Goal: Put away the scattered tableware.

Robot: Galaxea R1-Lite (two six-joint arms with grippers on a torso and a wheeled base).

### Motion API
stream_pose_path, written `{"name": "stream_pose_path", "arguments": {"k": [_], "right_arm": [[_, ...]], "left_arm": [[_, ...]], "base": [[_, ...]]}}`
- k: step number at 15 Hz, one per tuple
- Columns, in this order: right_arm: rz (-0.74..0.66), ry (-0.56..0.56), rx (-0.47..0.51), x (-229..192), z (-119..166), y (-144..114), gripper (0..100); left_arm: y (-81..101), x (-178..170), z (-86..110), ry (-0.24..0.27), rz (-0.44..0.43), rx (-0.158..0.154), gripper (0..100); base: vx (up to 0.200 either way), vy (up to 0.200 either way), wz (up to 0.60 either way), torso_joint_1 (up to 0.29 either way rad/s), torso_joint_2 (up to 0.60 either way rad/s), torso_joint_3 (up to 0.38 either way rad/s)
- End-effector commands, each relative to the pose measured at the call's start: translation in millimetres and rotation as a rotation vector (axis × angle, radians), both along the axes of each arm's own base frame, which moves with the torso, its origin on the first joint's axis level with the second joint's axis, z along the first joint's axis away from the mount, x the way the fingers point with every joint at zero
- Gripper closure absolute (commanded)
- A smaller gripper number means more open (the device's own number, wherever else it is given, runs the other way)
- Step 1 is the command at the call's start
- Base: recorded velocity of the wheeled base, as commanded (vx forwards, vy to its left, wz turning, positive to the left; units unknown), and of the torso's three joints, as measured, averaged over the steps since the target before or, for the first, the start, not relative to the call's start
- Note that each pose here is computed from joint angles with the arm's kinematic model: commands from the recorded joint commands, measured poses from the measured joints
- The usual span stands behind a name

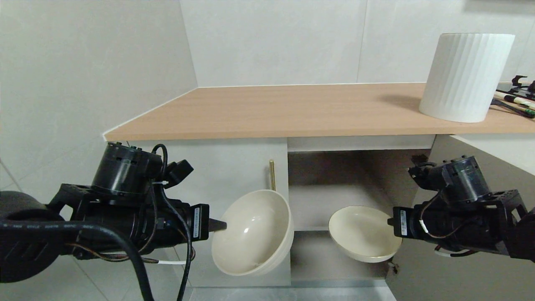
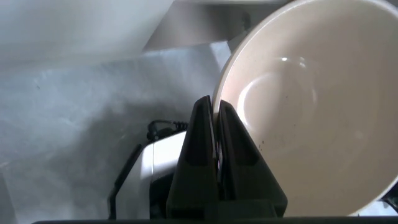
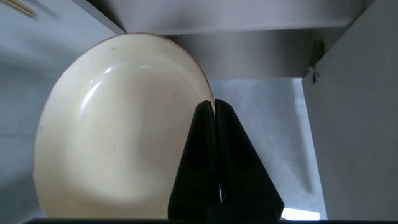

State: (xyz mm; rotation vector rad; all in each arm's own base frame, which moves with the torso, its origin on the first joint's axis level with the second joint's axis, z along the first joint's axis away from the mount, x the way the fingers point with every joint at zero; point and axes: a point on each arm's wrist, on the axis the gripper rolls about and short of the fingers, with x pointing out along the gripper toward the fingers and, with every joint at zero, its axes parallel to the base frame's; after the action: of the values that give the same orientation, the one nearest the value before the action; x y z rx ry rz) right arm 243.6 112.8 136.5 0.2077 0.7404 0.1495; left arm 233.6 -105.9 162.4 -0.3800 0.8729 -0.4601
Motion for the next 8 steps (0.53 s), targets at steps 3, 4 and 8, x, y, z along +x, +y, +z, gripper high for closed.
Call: {"name": "stream_pose_path", "arguments": {"k": [3, 4, 8], "right_arm": [[0.001, 0.005, -0.002, 1, -2, 1, 100], [0.002, 0.008, -0.005, 2, -4, 1, 100], [0.030, 0.084, -0.047, 11, -33, 15, 100]], "left_arm": [[-0.1, 0, -0.6, 0.002, 0.001, 0.001, 100], [-0.1, 0, -0.6, 0.002, 0.001, 0.001, 100], [-1.6, 3, -3.9, 0.008, 0.000, 0.004, 100]], "base": [[0.000, 0.000, 0.00, -0.032, 0.14, 0.105], [0.000, 0.000, 0.00, 0.000, 0.00, 0.000], [0.000, 0.000, 0.00, 0.000, 0.00, 0.000]]}}
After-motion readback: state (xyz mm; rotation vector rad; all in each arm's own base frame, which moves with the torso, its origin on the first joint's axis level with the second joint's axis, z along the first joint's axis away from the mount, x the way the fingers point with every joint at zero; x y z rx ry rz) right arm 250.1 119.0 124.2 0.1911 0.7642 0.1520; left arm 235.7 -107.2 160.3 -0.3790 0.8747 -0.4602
